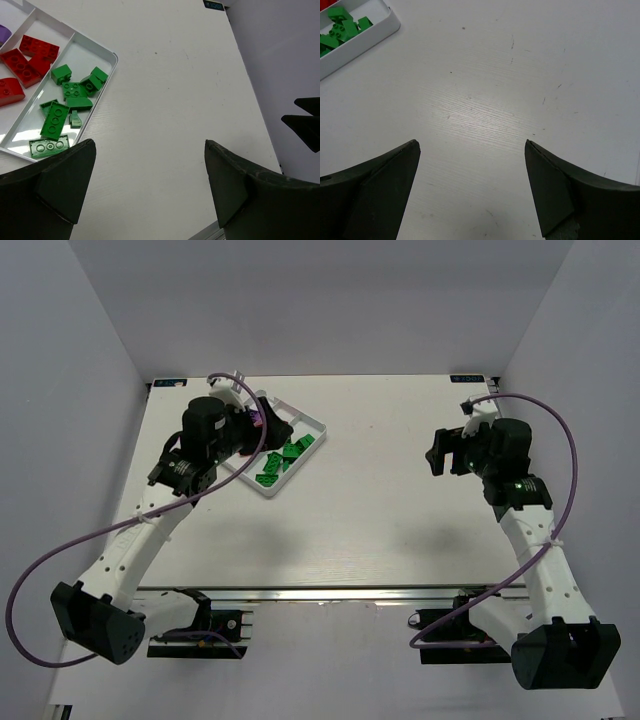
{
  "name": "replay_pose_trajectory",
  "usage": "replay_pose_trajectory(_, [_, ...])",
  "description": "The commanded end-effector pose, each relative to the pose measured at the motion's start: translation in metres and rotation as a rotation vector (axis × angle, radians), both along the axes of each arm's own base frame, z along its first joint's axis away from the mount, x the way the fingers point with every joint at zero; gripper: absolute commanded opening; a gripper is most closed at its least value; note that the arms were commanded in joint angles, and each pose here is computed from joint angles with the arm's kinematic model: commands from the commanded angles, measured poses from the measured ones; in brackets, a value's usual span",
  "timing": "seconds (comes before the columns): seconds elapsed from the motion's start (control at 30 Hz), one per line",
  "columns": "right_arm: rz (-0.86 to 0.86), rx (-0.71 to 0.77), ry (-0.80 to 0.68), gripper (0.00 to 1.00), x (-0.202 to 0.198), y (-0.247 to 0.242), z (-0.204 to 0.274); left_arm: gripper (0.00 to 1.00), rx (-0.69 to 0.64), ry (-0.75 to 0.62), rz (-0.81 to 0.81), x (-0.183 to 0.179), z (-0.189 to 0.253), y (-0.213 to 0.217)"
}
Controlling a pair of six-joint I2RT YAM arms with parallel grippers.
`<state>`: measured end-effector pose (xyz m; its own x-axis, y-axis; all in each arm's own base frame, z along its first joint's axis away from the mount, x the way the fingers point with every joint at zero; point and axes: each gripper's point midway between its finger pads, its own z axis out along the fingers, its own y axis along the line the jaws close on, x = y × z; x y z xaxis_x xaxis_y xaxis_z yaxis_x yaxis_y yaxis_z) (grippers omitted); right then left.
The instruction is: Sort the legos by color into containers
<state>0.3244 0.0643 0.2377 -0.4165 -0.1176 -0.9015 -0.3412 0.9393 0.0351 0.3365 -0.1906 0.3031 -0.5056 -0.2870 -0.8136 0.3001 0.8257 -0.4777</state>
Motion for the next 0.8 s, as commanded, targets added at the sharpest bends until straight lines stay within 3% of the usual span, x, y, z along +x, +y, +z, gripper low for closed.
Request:
replay_pose_trajectory(0.0, [-0.041,0.027,-0.026,0.89,-0.003,-0.004,0.01,0.98,-0.019,-0.033,-0.004,-0.013,0.015,0.004])
replay_pose_trajectory(0.77, [-0.081,0.038,-0.025,0.9,-0.01,-0.009,0.007,0.98,-0.033,-0.056,0.031,-0.027,0.019,0.016])
